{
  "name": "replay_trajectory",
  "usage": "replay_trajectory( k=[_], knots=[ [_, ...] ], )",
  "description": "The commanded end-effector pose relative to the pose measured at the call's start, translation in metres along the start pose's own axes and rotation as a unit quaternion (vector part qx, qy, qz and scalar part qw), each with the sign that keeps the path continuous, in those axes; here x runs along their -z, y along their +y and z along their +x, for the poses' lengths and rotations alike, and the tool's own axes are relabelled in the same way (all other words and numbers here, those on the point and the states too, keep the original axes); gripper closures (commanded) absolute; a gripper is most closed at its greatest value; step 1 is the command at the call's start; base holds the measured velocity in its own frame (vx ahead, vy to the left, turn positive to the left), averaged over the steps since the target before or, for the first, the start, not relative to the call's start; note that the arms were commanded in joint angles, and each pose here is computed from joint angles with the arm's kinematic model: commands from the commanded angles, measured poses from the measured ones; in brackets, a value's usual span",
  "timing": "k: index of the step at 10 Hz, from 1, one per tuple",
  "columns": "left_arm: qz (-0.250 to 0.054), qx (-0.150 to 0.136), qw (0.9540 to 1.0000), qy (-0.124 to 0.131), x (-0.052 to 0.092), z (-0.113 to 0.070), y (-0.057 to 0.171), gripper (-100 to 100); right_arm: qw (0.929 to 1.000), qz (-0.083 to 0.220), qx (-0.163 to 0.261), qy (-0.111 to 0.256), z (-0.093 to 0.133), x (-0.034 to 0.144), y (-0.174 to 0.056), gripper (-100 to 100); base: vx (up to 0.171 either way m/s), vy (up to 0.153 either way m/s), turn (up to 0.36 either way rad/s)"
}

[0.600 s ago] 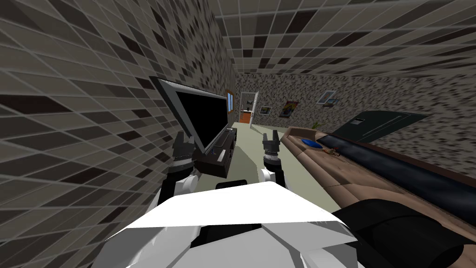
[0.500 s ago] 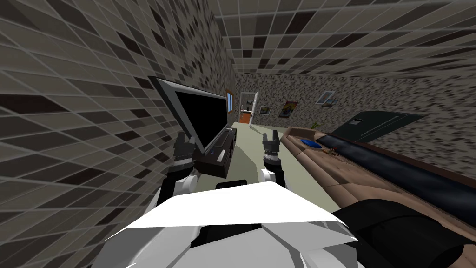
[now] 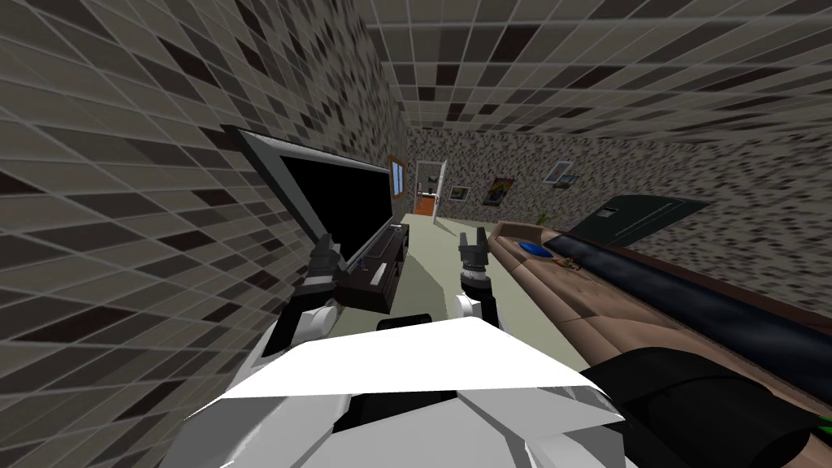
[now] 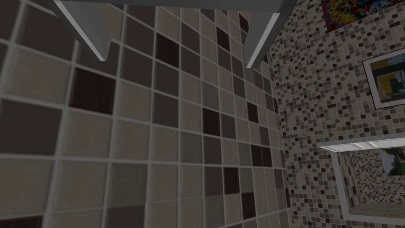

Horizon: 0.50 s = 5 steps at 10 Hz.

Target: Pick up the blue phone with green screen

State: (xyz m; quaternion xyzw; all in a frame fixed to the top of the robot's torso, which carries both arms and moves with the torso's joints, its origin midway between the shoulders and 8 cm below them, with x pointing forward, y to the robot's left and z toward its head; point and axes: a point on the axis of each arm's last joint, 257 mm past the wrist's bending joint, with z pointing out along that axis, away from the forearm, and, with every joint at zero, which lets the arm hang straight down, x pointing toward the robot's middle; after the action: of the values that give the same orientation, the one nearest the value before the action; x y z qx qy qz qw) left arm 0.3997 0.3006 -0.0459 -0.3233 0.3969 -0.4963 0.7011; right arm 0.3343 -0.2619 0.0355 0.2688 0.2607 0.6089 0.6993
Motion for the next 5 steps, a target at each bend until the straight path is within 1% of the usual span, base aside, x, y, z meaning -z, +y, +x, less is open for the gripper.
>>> replay_trajectory(
  k=[1,2,3,4,5],
  knots=[
    [-0.021,-0.007,0.9997,0.003,0.0,-0.002,0.016,-100,1.0,0.0,0.0,0.0,0.0,0.0,0.0,0,0.008,-0.088,-0.019],
    [-0.046,-0.018,0.9988,0.005,-0.001,-0.006,0.033,-100,1.0,0.0,0.0,0.0,0.0,0.0,0.0,0,0.018,-0.088,-0.049],
    [-0.067,-0.029,0.9973,0.006,-0.002,-0.013,0.048,-100,1.0,0.0,0.0,0.0,0.0,0.0,0.0,0,0.031,-0.125,-0.082],
    [-0.088,-0.04,0.9953,0.006,-0.002,-0.02,0.063,-100,1.0,0.0,0.0,0.0,0.0,0.0,0.0,0,0.036,-0.166,-0.067],
    [-0.101,-0.04,0.994,0.009,-0.001,-0.018,0.069,-100,1.0,0.0,0.0,0.0,0.0,0.0,0.0,0,0.021,-0.13,-0.01]
  ],
)
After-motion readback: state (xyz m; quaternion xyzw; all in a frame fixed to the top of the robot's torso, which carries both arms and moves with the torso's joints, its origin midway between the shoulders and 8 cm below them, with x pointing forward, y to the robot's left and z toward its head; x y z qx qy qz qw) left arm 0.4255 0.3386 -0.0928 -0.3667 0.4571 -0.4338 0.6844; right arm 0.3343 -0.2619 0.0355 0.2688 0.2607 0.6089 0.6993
